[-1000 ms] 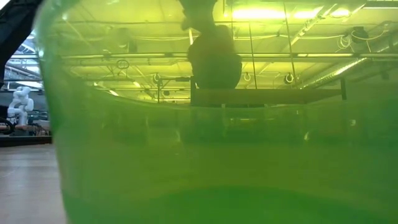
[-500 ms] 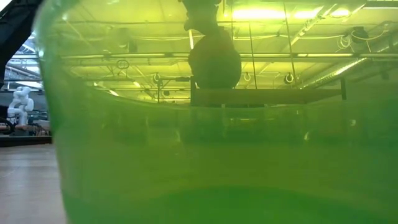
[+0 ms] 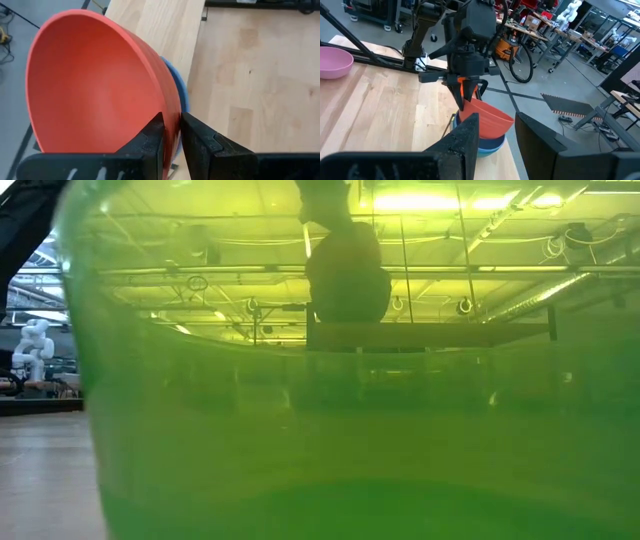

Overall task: Place and stack bowls onto a shelf
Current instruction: Stack the bottom orange bowl on top of the blue bowl on the shelf

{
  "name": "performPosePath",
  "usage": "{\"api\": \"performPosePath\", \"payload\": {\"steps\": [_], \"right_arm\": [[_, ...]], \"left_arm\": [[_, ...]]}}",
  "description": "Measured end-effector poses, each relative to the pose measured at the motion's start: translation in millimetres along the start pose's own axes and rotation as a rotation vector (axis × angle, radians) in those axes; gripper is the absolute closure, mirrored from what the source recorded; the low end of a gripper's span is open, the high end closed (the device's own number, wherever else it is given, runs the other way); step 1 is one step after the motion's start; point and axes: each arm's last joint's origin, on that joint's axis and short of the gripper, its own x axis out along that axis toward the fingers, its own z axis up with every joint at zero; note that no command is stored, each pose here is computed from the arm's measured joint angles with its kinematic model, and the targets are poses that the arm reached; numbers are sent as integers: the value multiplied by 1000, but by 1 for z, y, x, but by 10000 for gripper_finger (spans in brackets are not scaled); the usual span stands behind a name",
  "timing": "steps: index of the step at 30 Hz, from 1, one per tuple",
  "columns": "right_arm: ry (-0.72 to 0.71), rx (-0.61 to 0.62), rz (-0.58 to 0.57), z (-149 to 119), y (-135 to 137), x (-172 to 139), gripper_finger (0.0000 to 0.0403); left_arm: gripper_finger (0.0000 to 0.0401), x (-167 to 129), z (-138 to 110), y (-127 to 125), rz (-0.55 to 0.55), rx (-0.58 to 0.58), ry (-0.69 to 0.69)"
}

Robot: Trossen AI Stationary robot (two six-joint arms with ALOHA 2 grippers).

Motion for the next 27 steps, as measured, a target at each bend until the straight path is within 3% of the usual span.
{"api": "performPosePath", "payload": {"steps": [18, 27], "right_arm": [[0, 0, 0, 0, 0, 0, 284], [0, 0, 0, 0, 0, 0, 284]], "left_arm": [[340, 0, 5, 1, -18, -96, -54], [341, 0, 5, 1, -17, -48, -51]]}}
